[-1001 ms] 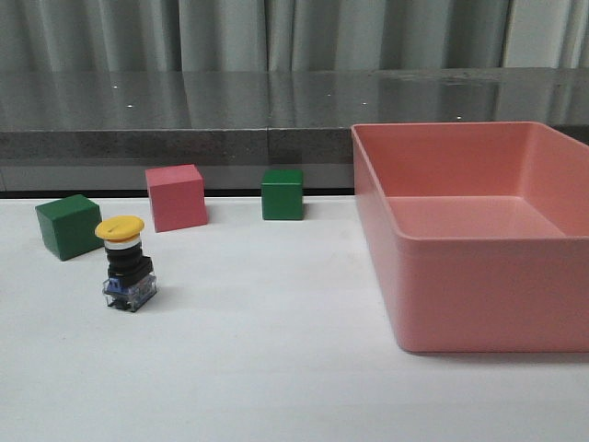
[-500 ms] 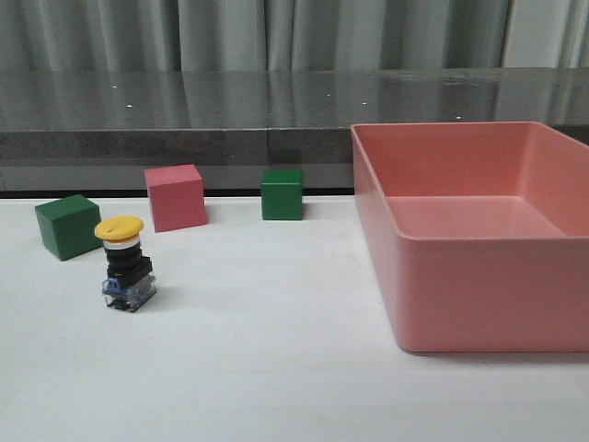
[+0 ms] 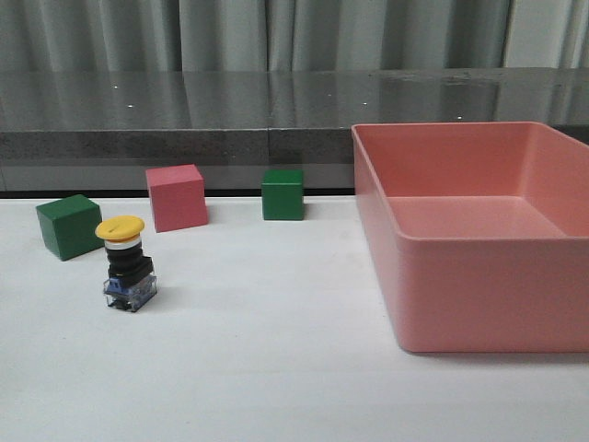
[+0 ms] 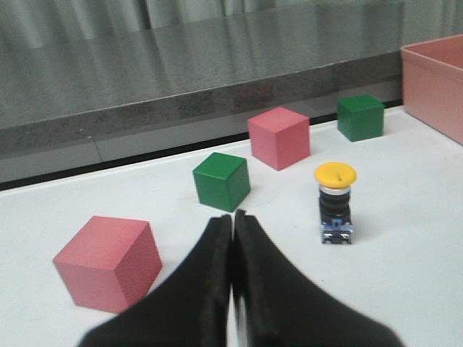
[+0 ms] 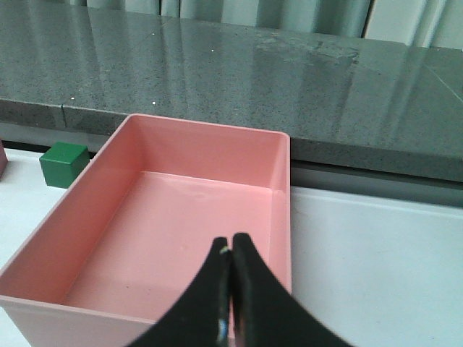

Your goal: Place and stand button with both arms

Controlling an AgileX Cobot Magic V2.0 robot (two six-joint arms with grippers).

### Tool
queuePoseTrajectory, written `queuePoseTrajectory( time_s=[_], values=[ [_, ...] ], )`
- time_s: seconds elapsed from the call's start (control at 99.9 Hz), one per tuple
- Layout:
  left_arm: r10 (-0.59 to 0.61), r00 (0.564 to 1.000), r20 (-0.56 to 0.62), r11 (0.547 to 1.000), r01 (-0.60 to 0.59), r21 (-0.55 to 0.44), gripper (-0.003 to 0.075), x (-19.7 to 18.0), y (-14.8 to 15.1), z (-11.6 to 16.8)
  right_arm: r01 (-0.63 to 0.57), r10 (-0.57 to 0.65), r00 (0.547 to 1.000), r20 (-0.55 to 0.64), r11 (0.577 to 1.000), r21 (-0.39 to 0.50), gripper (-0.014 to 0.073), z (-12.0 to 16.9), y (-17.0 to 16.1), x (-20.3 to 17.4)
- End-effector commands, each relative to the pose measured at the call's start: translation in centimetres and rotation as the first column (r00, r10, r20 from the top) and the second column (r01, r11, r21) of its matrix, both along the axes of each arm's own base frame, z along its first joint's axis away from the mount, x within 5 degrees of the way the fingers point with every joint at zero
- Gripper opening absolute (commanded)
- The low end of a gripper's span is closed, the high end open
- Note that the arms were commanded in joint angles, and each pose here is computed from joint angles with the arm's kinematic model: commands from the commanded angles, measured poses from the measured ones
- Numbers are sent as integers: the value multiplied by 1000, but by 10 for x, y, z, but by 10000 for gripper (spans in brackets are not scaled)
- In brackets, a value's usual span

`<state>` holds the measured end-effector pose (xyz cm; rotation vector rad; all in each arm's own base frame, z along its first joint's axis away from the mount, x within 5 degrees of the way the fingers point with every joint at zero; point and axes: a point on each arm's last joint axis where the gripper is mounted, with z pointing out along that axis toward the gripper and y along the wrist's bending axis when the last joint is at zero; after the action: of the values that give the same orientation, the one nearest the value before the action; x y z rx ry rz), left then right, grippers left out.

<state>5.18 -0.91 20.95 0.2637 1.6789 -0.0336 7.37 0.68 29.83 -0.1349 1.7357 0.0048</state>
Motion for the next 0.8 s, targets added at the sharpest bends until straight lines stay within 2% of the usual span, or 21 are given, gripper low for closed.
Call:
queuePoseTrajectory(
  time_s=[0.0, 0.25, 0.79],
  values=[
    [53, 991, 124, 997, -45, -66, -20, 0, 3, 11, 14, -15, 995, 99, 1000, 12, -61, 15, -1, 1],
    [112, 968, 225, 992, -98, -76, -20, 3, 5, -7, 14, -15, 995, 98, 1000, 12, -61, 15, -1, 1],
    [111, 966, 231, 993, -97, -72, -19, 3, 5, -6, 14, -15, 995, 98, 1000, 12, -61, 15, -1, 1]
  ],
)
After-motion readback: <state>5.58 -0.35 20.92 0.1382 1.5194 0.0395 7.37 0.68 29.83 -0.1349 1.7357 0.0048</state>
